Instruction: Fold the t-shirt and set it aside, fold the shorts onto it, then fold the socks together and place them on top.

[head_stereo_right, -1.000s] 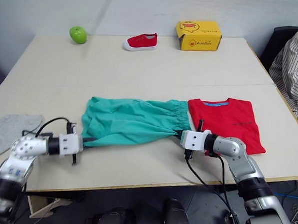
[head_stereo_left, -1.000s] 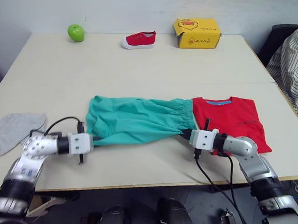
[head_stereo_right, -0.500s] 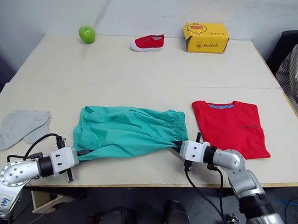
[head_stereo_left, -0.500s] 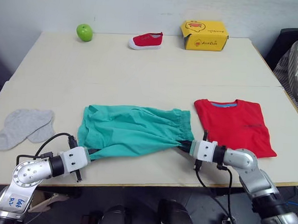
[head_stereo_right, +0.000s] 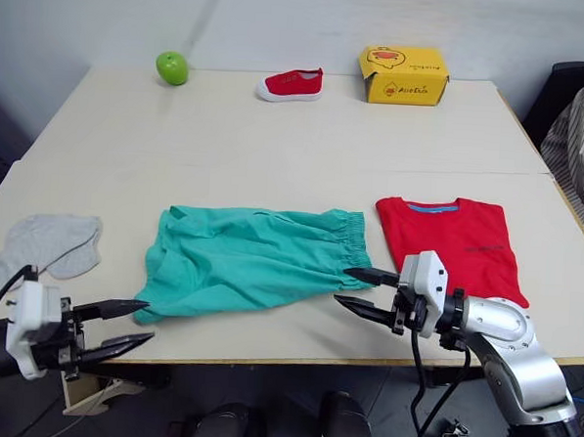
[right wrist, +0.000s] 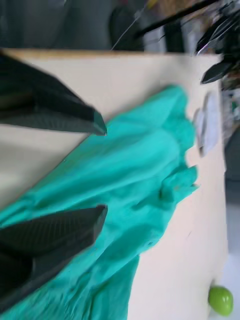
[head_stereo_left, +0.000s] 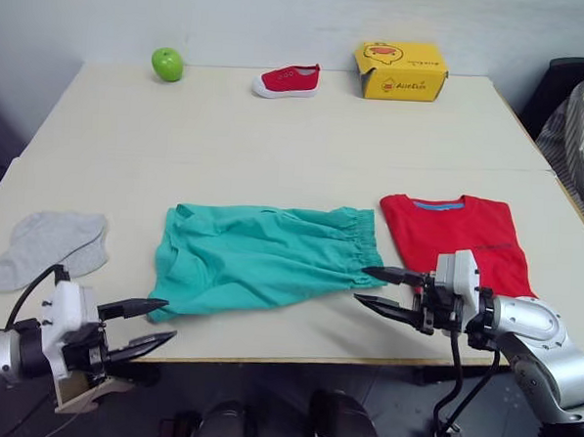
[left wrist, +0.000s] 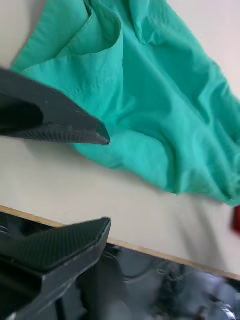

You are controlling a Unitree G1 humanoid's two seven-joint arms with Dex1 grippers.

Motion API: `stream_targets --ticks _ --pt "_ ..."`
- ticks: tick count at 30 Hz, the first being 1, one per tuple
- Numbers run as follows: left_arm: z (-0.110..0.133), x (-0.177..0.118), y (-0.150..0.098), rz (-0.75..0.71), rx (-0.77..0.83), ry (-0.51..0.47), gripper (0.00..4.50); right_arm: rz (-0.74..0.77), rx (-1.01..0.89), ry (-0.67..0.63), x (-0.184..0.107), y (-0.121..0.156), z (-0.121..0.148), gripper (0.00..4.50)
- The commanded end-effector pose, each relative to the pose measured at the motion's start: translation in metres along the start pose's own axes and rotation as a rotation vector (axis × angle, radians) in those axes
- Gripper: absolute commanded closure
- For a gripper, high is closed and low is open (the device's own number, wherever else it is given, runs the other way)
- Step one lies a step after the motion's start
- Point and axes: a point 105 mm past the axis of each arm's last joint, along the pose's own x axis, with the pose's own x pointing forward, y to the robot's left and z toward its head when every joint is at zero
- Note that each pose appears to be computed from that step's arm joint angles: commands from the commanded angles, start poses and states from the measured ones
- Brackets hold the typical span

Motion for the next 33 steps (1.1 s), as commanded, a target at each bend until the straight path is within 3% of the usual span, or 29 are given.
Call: stream_targets --ticks 1,3,4,8,12,18,21,24,26,30,33 --pt "0.027 0.027 0.012 0.029 0.011 -0.146 3.42 -0.066 -0.017 -0.06 0.024 -0.009 0.011 3.87" --pt "0.031 0.051 0.025 0.074 0.02 -0.191 4.03 -0.153 -0.023 -0.057 0.041 -0.022 0.004 4.49" --pt "0.03 0.066 0.029 0.081 0.026 -0.194 4.35 -0.194 -0.036 -0.043 0.053 -0.027 -0.003 4.5" --pt "0.001 0.113 0.04 0.15 0.019 -0.098 4.43 -0.288 -0.055 -0.022 0.088 -0.034 -0.028 4.5" --pt "-0.026 0.137 0.056 0.314 -0.007 -0.023 4.43 -0.423 -0.125 -0.003 0.104 -0.044 -0.045 4.5" --pt "-0.056 0.136 0.067 0.492 -0.026 0.118 4.43 -0.668 -0.168 0.059 0.069 -0.073 -0.065 4.5" --pt "-0.079 0.127 0.068 0.519 -0.033 0.214 4.43 -0.779 -0.092 0.064 0.045 -0.089 -0.072 4.5" --pt "-0.091 0.117 0.074 0.567 -0.045 0.236 4.43 -0.905 0.037 0.035 0.023 -0.108 -0.075 4.5" --pt "-0.091 0.116 0.079 0.577 -0.035 0.222 4.43 -0.964 0.121 0.017 0.014 -0.12 -0.076 4.5" --pt "-0.073 0.118 0.09 0.588 0.004 0.098 4.43 -0.973 0.249 -0.09 0.015 -0.131 -0.062 4.5" --pt "-0.026 0.117 0.098 0.578 0.01 -0.176 4.43 -0.838 0.254 -0.216 0.033 -0.126 -0.03 4.5"
